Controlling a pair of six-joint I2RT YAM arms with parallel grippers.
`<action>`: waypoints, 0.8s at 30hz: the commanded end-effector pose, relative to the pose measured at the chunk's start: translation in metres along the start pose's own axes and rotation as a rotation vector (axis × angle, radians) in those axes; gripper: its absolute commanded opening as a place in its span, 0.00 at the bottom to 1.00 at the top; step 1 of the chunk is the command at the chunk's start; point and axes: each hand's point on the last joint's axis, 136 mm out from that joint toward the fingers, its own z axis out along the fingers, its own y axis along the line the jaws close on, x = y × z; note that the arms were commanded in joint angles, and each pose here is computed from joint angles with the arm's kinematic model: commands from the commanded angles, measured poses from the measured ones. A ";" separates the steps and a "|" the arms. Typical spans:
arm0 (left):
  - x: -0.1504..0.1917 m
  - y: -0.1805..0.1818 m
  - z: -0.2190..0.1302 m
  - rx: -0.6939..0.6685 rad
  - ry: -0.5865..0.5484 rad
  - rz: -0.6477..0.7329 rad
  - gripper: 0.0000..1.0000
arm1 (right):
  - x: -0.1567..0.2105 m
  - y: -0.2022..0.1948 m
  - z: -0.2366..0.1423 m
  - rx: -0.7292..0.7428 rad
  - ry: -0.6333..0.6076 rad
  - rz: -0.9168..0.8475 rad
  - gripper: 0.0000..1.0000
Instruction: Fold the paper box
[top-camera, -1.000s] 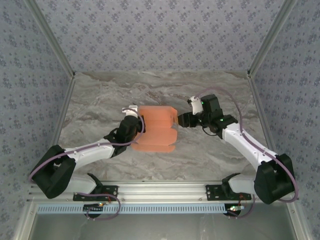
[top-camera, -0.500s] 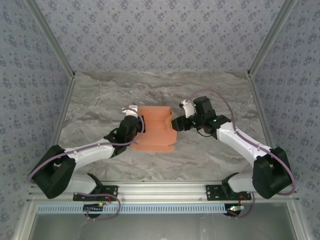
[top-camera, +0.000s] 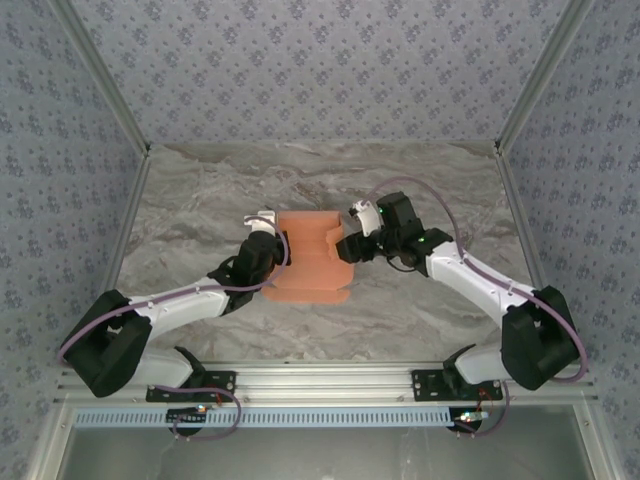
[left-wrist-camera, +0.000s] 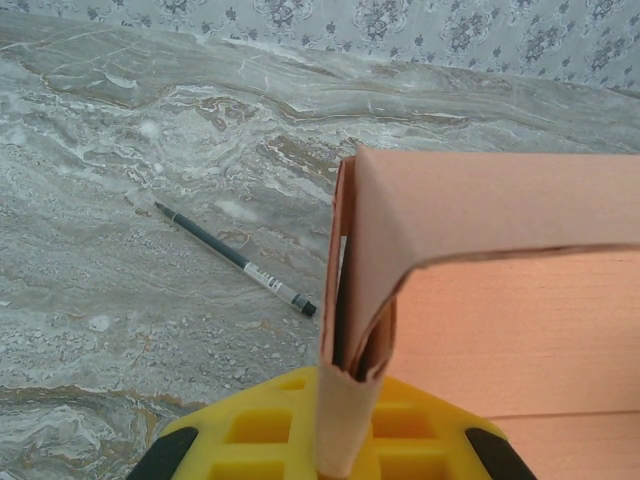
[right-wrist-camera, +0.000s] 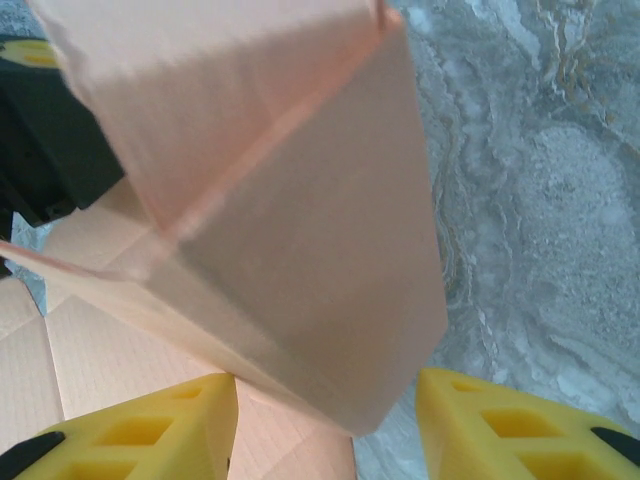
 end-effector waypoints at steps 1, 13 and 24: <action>-0.006 -0.002 -0.004 0.018 -0.016 -0.023 0.00 | -0.021 0.001 0.002 0.028 -0.041 -0.057 0.50; -0.006 -0.003 -0.004 0.024 -0.013 -0.027 0.00 | -0.040 -0.011 0.001 0.341 -0.118 -0.097 0.29; -0.004 -0.005 -0.003 0.034 -0.006 -0.034 0.00 | -0.035 -0.025 -0.017 0.714 -0.164 0.004 0.18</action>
